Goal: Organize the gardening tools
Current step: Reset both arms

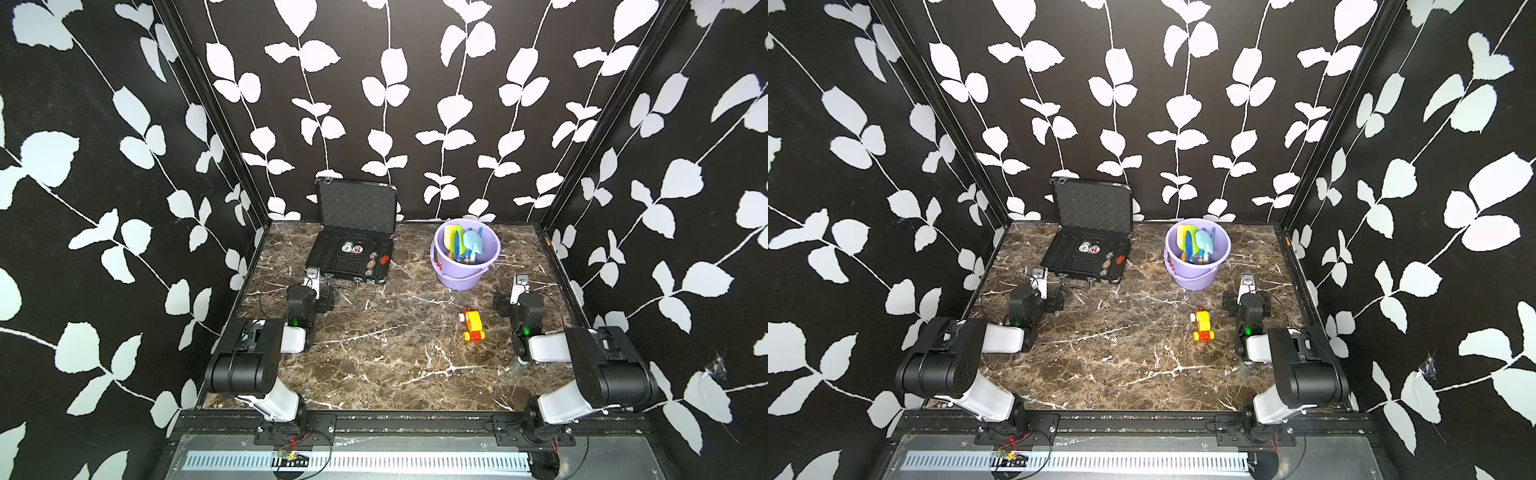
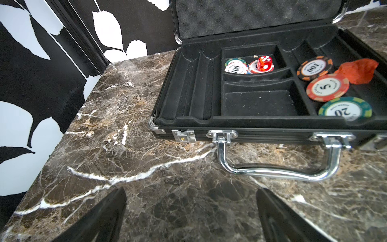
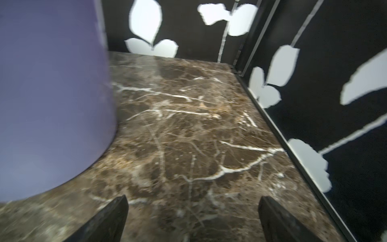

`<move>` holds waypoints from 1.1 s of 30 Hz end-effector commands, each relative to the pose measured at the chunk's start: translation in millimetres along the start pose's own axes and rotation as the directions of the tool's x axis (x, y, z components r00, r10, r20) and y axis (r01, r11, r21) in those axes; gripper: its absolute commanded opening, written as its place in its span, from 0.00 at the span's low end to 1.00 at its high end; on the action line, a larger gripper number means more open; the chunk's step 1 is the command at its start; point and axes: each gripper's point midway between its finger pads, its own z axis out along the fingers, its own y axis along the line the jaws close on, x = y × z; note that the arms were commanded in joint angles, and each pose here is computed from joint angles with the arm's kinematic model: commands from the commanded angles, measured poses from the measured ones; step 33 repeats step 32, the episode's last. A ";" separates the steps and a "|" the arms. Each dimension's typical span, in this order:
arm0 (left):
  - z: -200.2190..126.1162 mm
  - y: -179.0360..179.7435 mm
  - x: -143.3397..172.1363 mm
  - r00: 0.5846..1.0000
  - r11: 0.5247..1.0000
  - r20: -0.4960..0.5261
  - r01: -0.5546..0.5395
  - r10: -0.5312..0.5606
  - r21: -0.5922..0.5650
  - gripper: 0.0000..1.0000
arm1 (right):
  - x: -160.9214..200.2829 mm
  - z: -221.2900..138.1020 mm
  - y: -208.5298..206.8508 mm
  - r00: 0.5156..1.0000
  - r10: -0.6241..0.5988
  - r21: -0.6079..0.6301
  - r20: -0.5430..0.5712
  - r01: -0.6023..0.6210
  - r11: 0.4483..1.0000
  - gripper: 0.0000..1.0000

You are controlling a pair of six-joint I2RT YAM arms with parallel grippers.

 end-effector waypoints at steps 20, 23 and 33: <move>-0.7 3.1 -15.4 0.999 1.000 0.049 0.010 -0.009 -0.006 0.99 | -8.4 2.6 -15.7 0.998 0.059 0.080 0.016 -0.060 0.995 0.99; -0.7 3.3 -15.6 0.999 1.000 0.050 0.010 -0.009 -0.006 0.99 | -8.7 2.6 -15.3 0.998 0.059 0.078 0.017 -0.060 0.995 0.99; -1.1 12.4 -13.6 0.999 0.998 0.043 0.032 -0.030 -0.059 0.99 | -8.7 2.5 -15.4 0.998 0.058 0.079 0.017 -0.060 0.995 0.99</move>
